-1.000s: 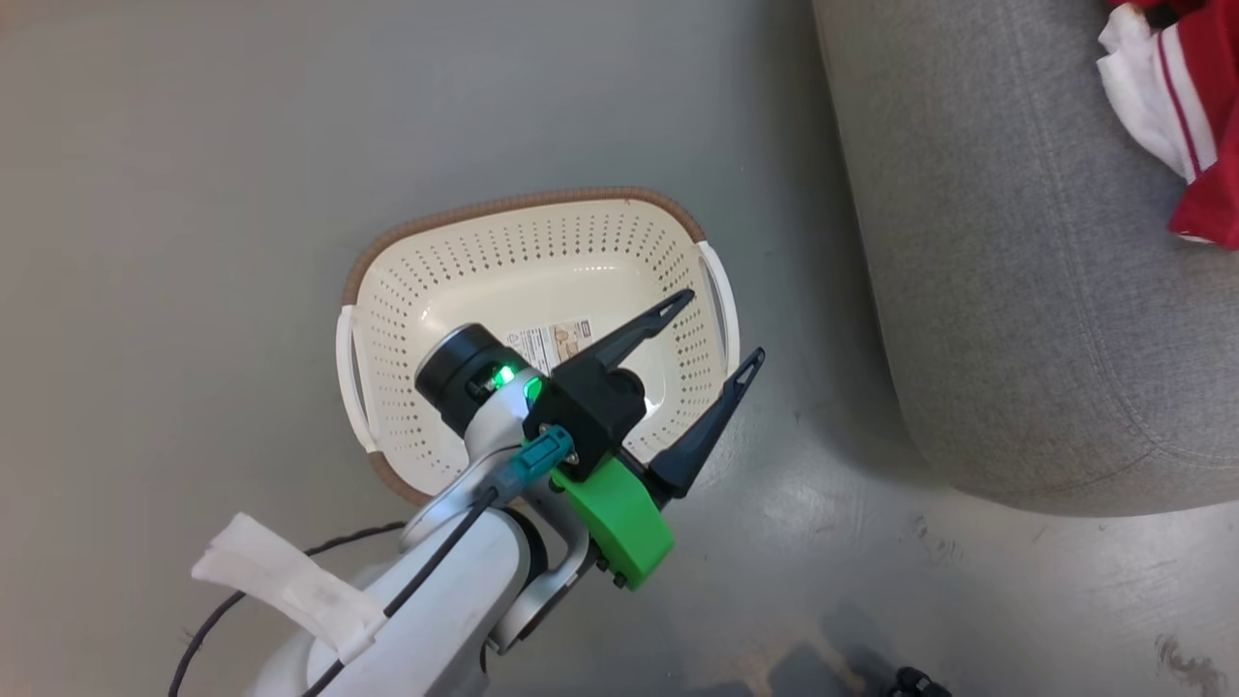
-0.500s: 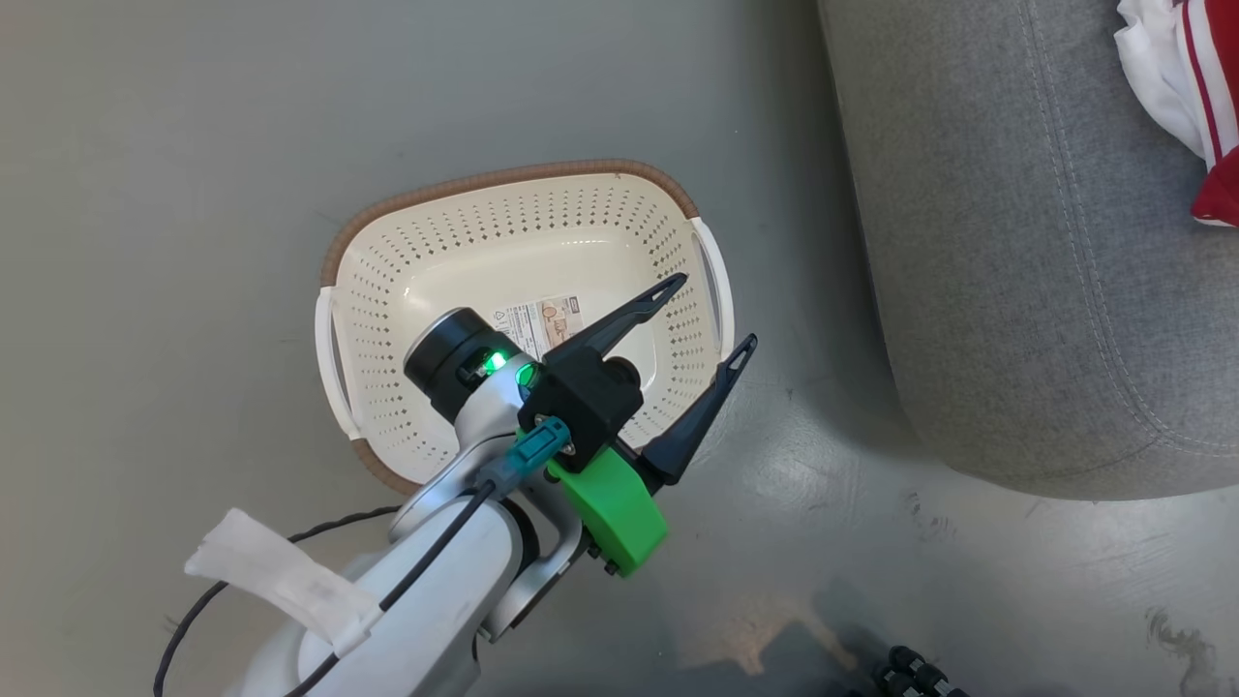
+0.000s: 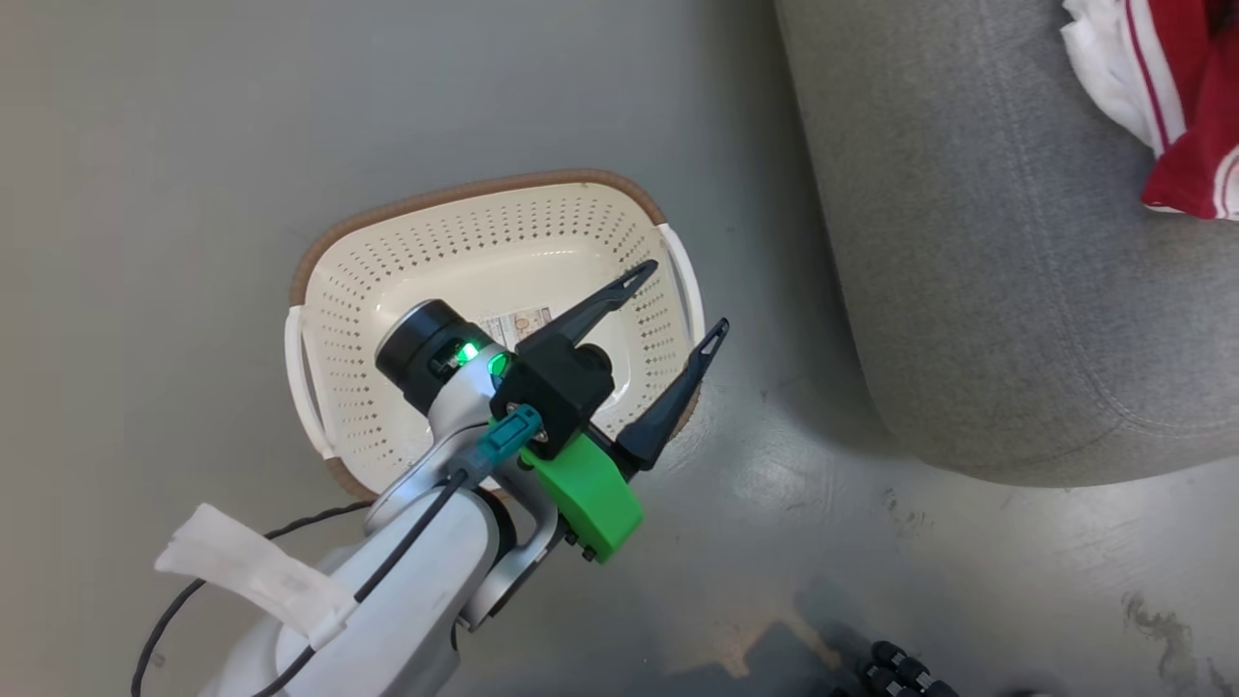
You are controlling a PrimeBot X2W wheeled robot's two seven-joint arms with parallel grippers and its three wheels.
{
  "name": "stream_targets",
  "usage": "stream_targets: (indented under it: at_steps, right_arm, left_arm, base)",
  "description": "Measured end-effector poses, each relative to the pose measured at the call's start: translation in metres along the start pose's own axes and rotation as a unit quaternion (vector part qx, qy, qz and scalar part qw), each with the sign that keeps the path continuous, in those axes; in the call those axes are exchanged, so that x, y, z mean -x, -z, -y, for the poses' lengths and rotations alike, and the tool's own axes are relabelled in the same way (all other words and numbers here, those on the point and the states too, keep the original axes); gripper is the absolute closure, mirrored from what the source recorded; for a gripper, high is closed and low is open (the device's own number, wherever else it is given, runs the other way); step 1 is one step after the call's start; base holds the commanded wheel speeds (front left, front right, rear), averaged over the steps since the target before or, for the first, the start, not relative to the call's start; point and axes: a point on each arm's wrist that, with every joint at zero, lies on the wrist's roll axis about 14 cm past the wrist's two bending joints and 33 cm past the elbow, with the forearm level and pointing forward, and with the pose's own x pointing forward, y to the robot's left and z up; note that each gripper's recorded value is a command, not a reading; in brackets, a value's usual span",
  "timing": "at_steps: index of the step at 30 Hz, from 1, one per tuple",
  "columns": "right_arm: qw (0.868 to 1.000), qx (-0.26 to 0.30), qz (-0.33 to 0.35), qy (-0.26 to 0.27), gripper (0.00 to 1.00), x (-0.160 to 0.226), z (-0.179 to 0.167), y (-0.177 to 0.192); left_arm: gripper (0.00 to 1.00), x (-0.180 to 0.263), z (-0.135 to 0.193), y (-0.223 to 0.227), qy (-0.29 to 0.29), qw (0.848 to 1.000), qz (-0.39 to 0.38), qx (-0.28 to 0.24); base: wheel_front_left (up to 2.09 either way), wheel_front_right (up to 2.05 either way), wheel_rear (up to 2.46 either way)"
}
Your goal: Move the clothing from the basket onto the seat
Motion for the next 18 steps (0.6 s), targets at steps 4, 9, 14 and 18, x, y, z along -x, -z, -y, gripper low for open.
stream_targets:
  at_steps: [4,9,14,18]
  right_arm:
    - [1.000,0.001,0.006,-0.018,0.00,0.008,-0.007,0.000]
    - [1.000,0.007,0.011,-0.028,0.00,0.020,-0.007,-0.002]
    - [1.000,-0.002,0.005,-0.024,0.00,0.040,0.001,0.010]
    - [1.000,-0.007,0.001,-0.013,0.00,0.059,0.017,0.020]
  left_arm:
    - [0.00,-0.004,0.005,-0.005,0.008,1.000,0.008,-0.003]
    - [0.00,-0.008,0.009,-0.010,0.016,1.000,0.015,-0.008]
    - [0.00,-0.011,0.009,-0.014,0.015,1.000,0.019,-0.005]
    - [0.00,-0.012,0.020,-0.022,0.025,0.999,0.031,-0.005]
  base:
    - [0.00,0.00,0.00]
    - [0.00,0.00,0.00]
    - [0.00,0.00,0.00]
    - [0.00,0.00,0.00]
